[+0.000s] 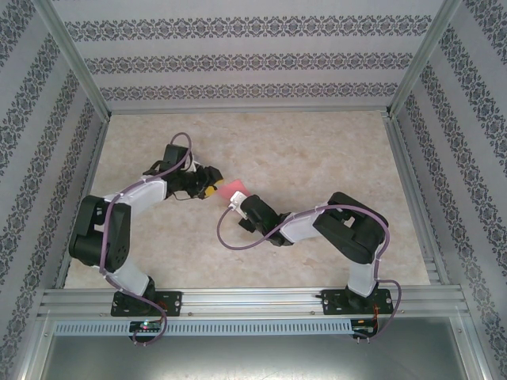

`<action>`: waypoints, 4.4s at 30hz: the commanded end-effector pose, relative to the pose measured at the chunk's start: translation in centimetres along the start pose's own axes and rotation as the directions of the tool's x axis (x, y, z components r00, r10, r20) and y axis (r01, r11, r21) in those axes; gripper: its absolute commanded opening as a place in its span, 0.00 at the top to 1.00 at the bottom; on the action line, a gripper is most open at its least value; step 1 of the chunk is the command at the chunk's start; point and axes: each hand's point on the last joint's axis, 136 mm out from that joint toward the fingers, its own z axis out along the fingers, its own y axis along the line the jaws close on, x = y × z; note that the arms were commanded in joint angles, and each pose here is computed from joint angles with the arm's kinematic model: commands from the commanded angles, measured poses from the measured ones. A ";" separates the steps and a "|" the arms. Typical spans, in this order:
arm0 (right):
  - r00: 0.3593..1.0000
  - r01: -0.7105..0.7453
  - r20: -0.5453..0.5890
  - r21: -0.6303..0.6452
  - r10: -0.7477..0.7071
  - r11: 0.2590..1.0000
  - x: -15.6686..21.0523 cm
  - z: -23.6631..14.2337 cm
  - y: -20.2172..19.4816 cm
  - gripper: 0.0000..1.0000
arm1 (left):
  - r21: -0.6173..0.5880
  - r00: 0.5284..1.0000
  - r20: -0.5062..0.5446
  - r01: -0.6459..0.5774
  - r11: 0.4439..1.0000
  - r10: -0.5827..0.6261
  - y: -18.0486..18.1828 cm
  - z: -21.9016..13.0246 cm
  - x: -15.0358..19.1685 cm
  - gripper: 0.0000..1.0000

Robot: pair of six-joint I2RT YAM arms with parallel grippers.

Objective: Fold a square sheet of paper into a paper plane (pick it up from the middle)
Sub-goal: Fold the wing for the fifth time at the center of the table.

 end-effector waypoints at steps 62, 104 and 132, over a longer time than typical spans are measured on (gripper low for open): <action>0.405 -0.877 -0.450 -0.437 0.796 0.199 -1.5 1.1 -0.1 1.00 | 0.230 0.978 -0.085 -0.166 0.959 0.189 0.1 6.4 3.8 0.69; 0.650 -0.757 -0.414 -0.421 0.637 0.500 -1.2 -2.6 -0.6 0.67 | 0.005 0.988 -0.136 -0.076 0.997 0.076 6.1 9.4 3.9 0.78; 0.748 -0.648 -0.450 -0.338 0.488 0.682 0.0 -0.9 0.2 0.77 | -0.016 0.985 -0.158 -0.074 0.997 0.070 6.3 9.4 4.2 0.79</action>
